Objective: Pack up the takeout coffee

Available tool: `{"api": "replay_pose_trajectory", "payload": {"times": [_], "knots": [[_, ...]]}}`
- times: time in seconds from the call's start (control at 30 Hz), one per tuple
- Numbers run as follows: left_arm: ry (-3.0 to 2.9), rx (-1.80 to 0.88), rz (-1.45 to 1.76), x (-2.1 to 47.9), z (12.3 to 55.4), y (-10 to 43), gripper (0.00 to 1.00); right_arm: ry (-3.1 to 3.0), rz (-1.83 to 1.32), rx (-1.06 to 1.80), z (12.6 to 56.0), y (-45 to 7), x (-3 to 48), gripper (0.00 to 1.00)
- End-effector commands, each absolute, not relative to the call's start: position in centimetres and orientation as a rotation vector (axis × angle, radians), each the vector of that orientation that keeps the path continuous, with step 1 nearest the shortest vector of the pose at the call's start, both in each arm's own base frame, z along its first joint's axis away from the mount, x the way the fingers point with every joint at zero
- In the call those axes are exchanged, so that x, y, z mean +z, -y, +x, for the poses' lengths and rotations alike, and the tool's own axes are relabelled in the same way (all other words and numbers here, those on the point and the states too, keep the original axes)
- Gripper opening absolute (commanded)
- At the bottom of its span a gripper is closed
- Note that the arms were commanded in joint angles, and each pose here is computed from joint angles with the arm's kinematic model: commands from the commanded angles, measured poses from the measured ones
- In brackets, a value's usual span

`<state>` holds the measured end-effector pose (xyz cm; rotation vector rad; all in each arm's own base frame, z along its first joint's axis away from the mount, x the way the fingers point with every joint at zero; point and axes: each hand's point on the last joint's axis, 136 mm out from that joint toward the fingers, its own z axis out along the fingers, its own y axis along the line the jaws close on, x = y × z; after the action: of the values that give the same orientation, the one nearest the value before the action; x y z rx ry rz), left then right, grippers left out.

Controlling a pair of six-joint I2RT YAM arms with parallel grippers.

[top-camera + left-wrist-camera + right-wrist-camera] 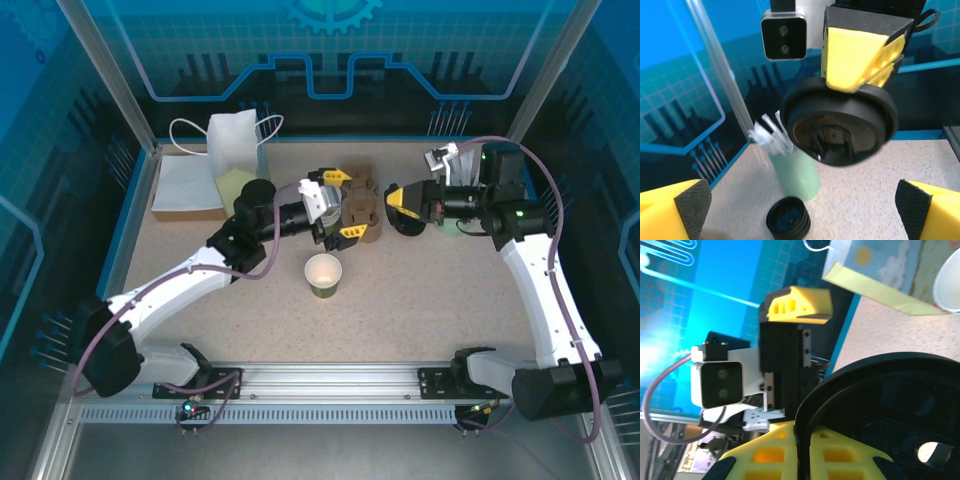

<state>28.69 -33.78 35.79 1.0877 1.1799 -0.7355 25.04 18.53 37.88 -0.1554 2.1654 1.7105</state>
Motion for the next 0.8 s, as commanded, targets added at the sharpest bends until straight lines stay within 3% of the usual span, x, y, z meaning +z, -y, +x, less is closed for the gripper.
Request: {"api": "replay_pose_trajectory", "payload": {"times": [0.0, 0.27, 0.77], "knots": [[-0.975, -0.759, 1.172, 38.6, 27.1, 35.6, 0.99, -2.141, -0.192, 1.822, 23.1, -19.0, 39.5, 0.10], [-0.926, -0.836, 1.227, 38.7, 26.0, 37.7, 0.98, -2.112, -0.173, 1.831, 22.8, -19.1, 40.3, 0.10], [-0.940, -0.846, 1.232, 38.4, 26.3, 38.7, 0.85, -2.105, -0.171, 1.845, 22.5, -20.0, 40.6, 0.10]]}}
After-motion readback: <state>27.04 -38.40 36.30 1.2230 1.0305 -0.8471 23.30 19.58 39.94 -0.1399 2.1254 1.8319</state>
